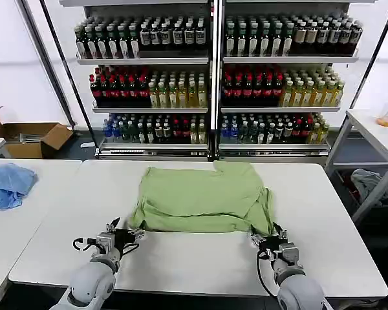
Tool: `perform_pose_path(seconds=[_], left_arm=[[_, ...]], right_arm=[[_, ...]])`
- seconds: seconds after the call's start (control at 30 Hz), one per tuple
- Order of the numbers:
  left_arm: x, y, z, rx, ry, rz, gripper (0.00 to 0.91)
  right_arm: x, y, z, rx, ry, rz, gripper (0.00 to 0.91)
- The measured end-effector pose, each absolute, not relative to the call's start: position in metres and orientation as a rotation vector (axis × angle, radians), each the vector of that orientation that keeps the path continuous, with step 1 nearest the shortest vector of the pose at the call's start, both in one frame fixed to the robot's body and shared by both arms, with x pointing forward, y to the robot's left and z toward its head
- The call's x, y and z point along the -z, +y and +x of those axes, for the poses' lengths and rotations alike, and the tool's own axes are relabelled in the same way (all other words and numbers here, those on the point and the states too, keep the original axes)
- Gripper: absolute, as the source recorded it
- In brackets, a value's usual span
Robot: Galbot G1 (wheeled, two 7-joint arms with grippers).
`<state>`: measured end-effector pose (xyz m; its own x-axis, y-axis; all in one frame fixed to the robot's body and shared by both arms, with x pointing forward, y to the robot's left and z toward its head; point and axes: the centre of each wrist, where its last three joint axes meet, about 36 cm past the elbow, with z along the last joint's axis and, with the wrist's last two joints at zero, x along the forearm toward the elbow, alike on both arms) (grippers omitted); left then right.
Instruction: Fold and organize the clothes.
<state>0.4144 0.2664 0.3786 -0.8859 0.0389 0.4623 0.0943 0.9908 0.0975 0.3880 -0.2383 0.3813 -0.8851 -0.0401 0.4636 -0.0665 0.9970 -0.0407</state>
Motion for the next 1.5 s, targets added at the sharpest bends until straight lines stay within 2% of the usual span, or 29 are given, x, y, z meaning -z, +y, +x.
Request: perform_pose_path(seconds=[0.7, 1.0, 1.37, 1.4, 1.43, 1.47, 1.5], left_arm=[[-0.378, 0.269, 0.396, 0.089, -2.641, -0.198, 0.020], [-0.384, 0.275, 0.371, 0.076, -2.626, -0.215, 0.020], [-0.401, 0.276, 0.313, 0.083, -2.601, -0.225, 0.020], [-0.402, 0.275, 0.307, 0.083, -2.598, -0.227, 0.020], [-0.404, 0.274, 0.301, 0.083, -2.596, -0.228, 0.030], [-0.406, 0.273, 0.294, 0.083, -2.590, -0.232, 0.222], [-0.407, 0.272, 0.288, 0.085, -2.586, -0.232, 0.907]], right_arm=[[-0.384, -0.247, 0.373, -0.052, -2.632, 0.102, 0.000], [-0.395, -0.247, 0.331, -0.103, -2.617, 0.152, 0.000], [-0.418, -0.250, 0.262, -0.203, -2.593, 0.214, 0.000], [-0.420, -0.250, 0.255, -0.216, -2.587, 0.218, 0.071], [-0.422, -0.250, 0.249, -0.226, -2.582, 0.219, 0.907], [-0.424, -0.250, 0.245, -0.237, -2.578, 0.219, 0.907], [-0.427, -0.250, 0.240, -0.247, -2.574, 0.221, 0.907]])
